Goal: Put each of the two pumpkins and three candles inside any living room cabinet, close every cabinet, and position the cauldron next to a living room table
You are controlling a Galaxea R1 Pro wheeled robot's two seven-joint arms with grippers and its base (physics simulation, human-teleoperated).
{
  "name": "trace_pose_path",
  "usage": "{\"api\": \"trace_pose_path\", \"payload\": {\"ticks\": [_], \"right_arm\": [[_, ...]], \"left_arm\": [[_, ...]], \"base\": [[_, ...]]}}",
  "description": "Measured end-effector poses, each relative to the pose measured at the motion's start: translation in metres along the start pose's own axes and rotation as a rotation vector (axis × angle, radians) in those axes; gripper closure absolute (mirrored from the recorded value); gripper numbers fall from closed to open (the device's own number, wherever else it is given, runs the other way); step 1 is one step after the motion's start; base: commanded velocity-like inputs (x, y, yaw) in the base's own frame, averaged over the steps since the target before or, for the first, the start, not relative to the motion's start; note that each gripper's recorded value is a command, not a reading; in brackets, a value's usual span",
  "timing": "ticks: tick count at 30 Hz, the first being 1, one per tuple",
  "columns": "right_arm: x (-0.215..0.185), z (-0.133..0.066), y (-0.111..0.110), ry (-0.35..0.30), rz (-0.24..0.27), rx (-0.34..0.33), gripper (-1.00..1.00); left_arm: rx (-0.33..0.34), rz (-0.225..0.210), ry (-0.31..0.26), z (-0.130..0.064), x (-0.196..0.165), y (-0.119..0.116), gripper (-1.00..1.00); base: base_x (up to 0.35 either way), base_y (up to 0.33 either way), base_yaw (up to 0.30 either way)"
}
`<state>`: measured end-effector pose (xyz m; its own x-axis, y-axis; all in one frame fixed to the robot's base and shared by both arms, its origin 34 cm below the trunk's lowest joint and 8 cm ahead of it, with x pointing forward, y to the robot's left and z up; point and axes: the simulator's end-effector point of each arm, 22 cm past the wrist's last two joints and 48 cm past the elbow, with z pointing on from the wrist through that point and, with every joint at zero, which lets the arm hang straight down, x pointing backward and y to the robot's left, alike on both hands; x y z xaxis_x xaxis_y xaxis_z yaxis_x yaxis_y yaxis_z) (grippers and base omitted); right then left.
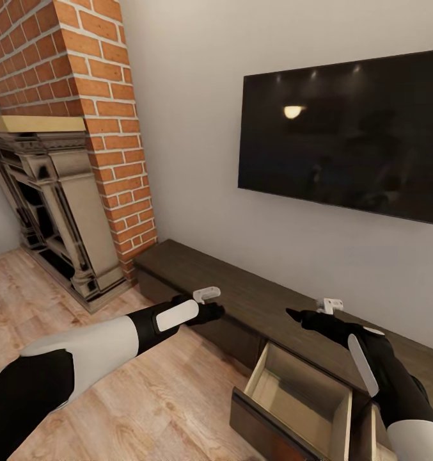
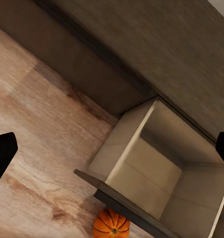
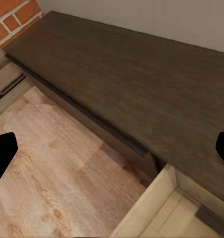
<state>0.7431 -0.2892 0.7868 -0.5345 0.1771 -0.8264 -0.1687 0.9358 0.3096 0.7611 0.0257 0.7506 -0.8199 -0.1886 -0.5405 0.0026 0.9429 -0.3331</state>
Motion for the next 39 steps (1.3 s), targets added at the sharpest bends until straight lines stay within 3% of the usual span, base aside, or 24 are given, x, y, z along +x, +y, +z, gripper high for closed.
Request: {"api": "trace_pose_path", "payload": {"ticks": [3, 7, 10, 12, 14, 15, 16, 19, 22, 24, 25, 27, 32, 39], "right_arm": [[-0.022, -0.008, 0.008, -0.038, -0.027, -0.009, -1.00], [-0.033, -0.017, 0.009, -0.029, -0.033, -0.012, -1.00], [-0.044, -0.026, 0.017, -0.036, -0.039, -0.050, -1.00], [-0.060, -0.042, 0.030, -0.062, -0.015, -0.144, -1.00], [-0.070, -0.056, 0.027, -0.074, 0.019, -0.183, -1.00], [-0.076, -0.069, 0.025, -0.049, 0.080, -0.215, -1.00], [-0.083, -0.072, 0.027, -0.050, 0.090, -0.226, -1.00], [-0.100, -0.079, 0.034, -0.079, 0.072, -0.238, -1.00], [-0.126, -0.086, 0.043, -0.123, 0.046, -0.253, -1.00], [-0.147, -0.091, 0.053, -0.165, 0.047, -0.290, -1.00], [-0.165, -0.097, 0.068, -0.210, 0.063, -0.350, -1.00], [-0.173, -0.099, 0.074, -0.231, 0.065, -0.374, -1.00], [-0.178, -0.101, 0.078, -0.244, 0.063, -0.387, -1.00], [-0.176, -0.101, 0.077, -0.242, 0.064, -0.385, -1.00]], "left_arm": [[-0.005, -0.001, -0.001, 0.000, -0.001, 0.004, -1.00], [-0.025, -0.013, 0.011, 0.006, 0.008, 0.017, -1.00], [-0.004, -0.026, 0.012, 0.010, 0.009, 0.022, -1.00], [0.137, -0.051, -0.005, 0.010, -0.004, 0.025, -1.00], [0.276, -0.065, -0.026, 0.002, -0.017, 0.021, -1.00], [0.496, -0.085, -0.065, -0.018, -0.035, 0.019, -1.00], [0.569, -0.091, -0.086, -0.031, -0.042, 0.040, -1.00], [0.759, -0.064, -0.036, -0.047, -0.003, 0.041, -1.00], [0.858, -0.037, 0.064, -0.056, 0.062, 0.063, -1.00], [0.847, -0.052, 0.110, -0.053, 0.098, 0.086, -1.00], [0.803, -0.082, 0.147, -0.048, 0.135, 0.114, -1.00], [0.771, -0.107, 0.184, -0.046, 0.169, 0.131, -1.00], [0.761, -0.115, 0.205, -0.045, 0.214, 0.140, -1.00], [0.777, -0.127, 0.214, -0.046, 0.231, 0.132, -1.00]], "base": [[0.000, 0.000, 0.000], [0.000, 0.000, 0.000], [0.000, 0.000, 0.000], [0.000, 0.000, 0.000], [0.000, 0.000, 0.000], [0.000, 0.000, 0.000], [0.000, 0.000, 0.000], [0.000, 0.000, 0.000], [0.000, 0.000, 0.000], [0.000, 0.000, 0.000], [0.000, 0.000, 0.000], [0.000, 0.000, 0.000], [0.000, 0.000, 0.000], [0.000, 0.000, 0.000]]}}
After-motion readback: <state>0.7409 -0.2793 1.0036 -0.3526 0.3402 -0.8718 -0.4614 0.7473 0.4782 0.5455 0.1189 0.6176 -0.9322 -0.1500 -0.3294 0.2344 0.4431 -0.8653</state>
